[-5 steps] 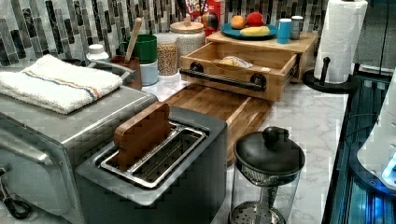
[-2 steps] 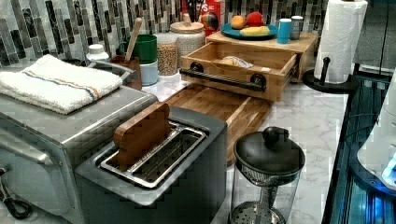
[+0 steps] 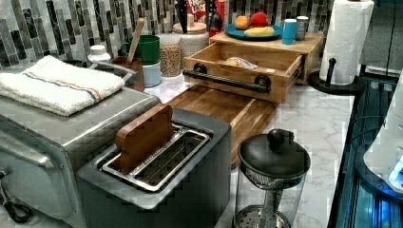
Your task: Close the drawer.
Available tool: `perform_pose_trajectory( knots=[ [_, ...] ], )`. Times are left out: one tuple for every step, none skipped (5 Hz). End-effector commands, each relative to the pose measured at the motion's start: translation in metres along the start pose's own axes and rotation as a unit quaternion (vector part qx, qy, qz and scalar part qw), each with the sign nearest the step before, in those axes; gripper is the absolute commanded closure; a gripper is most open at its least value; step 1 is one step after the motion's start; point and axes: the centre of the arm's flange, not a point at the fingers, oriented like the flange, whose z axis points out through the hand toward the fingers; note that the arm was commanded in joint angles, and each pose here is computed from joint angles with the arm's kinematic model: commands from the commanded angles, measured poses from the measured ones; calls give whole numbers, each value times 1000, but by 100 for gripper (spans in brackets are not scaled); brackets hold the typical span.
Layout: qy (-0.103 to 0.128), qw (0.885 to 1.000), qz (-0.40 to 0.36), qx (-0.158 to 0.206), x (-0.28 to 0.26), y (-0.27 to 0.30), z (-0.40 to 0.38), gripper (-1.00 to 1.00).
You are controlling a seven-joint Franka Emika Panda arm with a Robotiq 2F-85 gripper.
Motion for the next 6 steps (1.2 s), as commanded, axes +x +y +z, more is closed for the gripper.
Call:
perform_pose_trajectory(
  knots=[
    [19,976,-215,-12,-43,-45,30,-100],
    [8,970,-243,-18,-46,-43,49,100],
    [34,958,-281,-45,-52,-40,75,100],
    [52,949,-307,-52,-47,-25,107,100],
    [64,945,-313,-76,-41,-19,130,100],
    [60,944,-313,-83,-33,-13,146,100]
  ],
)
